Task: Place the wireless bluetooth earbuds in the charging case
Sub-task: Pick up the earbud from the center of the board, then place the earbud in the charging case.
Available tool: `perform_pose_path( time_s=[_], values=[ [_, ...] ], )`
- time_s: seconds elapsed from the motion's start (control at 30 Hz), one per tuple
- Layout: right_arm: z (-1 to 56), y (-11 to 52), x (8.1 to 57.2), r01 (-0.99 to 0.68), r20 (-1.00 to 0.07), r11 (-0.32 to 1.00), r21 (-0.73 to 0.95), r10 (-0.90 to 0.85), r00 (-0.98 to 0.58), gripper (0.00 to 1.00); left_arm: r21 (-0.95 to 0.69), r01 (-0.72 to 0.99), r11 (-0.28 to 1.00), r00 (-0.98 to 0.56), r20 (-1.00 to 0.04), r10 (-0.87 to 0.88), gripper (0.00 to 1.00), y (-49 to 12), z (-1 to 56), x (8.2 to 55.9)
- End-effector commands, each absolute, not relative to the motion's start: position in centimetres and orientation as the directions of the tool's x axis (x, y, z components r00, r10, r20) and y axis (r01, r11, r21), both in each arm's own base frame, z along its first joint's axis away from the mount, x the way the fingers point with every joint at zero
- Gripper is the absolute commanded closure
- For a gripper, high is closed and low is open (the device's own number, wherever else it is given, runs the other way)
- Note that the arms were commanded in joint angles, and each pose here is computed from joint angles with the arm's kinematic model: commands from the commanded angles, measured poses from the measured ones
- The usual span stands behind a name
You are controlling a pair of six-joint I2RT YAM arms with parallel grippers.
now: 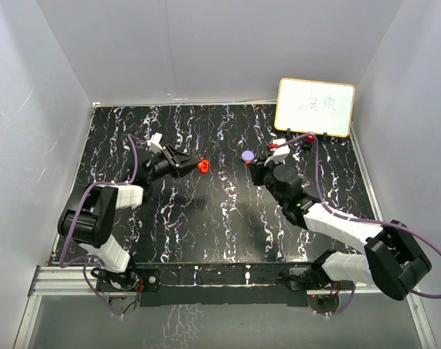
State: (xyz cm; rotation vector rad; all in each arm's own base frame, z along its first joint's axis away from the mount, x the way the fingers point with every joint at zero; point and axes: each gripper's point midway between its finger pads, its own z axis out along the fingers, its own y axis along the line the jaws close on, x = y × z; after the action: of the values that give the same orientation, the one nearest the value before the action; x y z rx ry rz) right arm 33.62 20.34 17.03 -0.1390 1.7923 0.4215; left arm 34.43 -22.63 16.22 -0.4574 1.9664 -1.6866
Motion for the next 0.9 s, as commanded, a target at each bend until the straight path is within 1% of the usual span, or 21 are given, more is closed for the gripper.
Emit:
perform_pose_path(
  time_s=[0.0,0.17,0.53,0.6,0.77,0.87],
  values=[
    [24.3,22.0,33.1,-0.481,-0.963,0.844,0.238,0.271,-0.002,1.0,-0.979,0.162,0.126,-0.817,-0.205,-0.539,1.0,-24.5,19.2,35.2],
    [25.3,22.6,31.9,-0.56,-0.948,0.799,0.218,0.31,0.073,1.0,-0.985,0.161,0.068,-0.837,-0.172,-0.52,1.0,-26.0,19.8,35.1],
    [26.9,23.4,30.4,-0.653,-0.907,0.74,0.159,0.37,0.199,1.0,-0.989,0.134,-0.066,-0.899,-0.094,-0.428,1.0,-28.9,20.1,34.7],
    [25.7,23.4,29.9,-0.662,-0.912,0.734,0.149,0.361,0.195,1.0,-0.988,0.123,-0.091,-0.911,-0.076,-0.405,1.0,-29.3,20.2,34.7],
    [25.7,23.6,29.2,-0.694,-0.887,0.711,0.112,0.386,0.253,1.0,-0.98,0.082,-0.179,-0.937,-0.015,-0.349,1.0,-30.3,21.1,34.4],
    [25.6,23.8,28.9,-0.708,-0.876,0.702,0.08,0.389,0.286,1.0,-0.973,0.071,-0.218,-0.947,0.003,-0.322,1.0,-30.7,21.4,34.2]
  ],
)
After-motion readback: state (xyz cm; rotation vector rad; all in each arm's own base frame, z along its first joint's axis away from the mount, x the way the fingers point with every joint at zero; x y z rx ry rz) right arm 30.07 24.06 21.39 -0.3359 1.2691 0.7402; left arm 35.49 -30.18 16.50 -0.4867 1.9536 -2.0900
